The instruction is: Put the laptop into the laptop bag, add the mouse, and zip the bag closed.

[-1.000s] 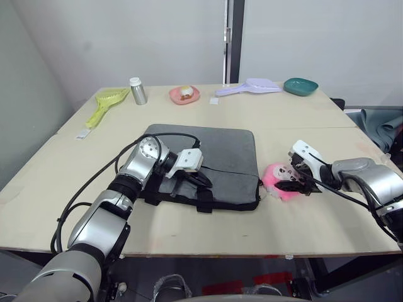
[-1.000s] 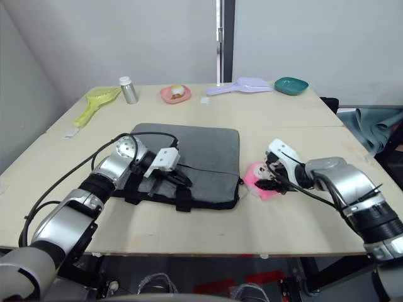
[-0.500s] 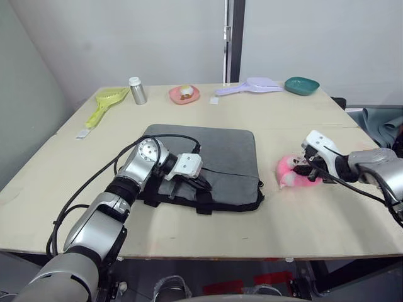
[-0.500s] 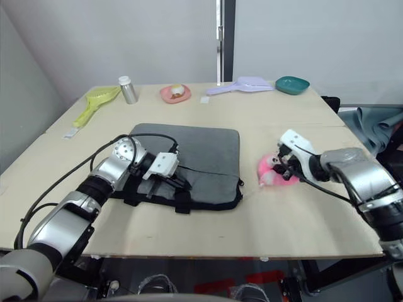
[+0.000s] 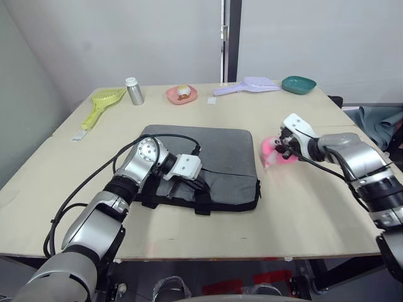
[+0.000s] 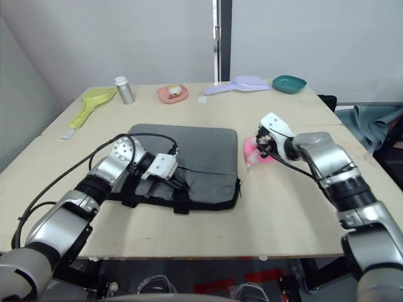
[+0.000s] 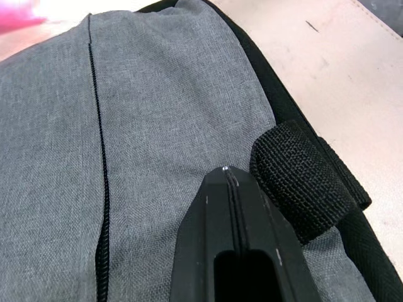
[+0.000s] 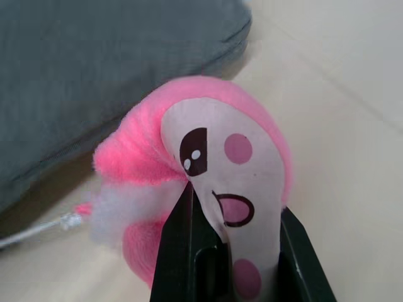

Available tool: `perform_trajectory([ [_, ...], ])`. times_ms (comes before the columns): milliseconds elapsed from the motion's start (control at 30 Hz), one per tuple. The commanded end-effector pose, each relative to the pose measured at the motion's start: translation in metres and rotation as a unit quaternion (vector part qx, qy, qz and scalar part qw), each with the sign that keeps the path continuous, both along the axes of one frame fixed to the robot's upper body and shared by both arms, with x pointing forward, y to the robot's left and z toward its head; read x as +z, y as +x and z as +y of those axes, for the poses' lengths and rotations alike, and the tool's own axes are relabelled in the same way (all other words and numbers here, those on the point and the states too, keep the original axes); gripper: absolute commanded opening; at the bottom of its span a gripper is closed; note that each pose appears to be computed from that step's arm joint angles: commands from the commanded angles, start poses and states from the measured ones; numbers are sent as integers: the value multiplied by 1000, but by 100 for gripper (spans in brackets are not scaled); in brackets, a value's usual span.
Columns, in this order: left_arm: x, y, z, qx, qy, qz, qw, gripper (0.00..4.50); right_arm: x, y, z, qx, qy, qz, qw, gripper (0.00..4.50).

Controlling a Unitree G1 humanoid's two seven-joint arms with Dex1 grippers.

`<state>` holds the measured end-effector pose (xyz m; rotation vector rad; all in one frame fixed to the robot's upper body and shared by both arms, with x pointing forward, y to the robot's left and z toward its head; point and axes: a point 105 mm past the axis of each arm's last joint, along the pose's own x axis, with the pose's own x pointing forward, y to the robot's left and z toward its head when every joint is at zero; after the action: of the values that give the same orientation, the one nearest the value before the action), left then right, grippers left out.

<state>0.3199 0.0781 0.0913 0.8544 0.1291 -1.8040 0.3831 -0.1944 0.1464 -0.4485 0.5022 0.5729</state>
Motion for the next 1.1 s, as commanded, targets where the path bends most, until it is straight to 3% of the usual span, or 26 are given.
perform_trajectory([
  [33,-60,-27,21,-14,122,92,988,0,24,19,-17,-55,-20,-59,997,19],
  [100,-59,-26,20,-12,117,93,989,0,22,15,-17,-53,-5,-43,998,19],
  [300,-50,-21,16,8,94,98,991,0,6,-16,-10,-4,37,35,999,231],
  [500,-38,-18,18,28,73,103,992,0,-2,-27,-34,-32,61,66,995,440],
  [667,-21,-17,19,51,36,108,992,0,15,-32,-71,-72,73,60,993,445],
  [767,-17,-17,20,67,20,109,992,0,38,-33,-87,-86,108,40,990,445],
  [933,7,-14,19,113,-46,118,985,0,60,-54,-88,-45,122,20,991,445],
  [1100,36,-13,27,148,-103,93,979,157,71,-84,-83,0,146,0,989,450],
])
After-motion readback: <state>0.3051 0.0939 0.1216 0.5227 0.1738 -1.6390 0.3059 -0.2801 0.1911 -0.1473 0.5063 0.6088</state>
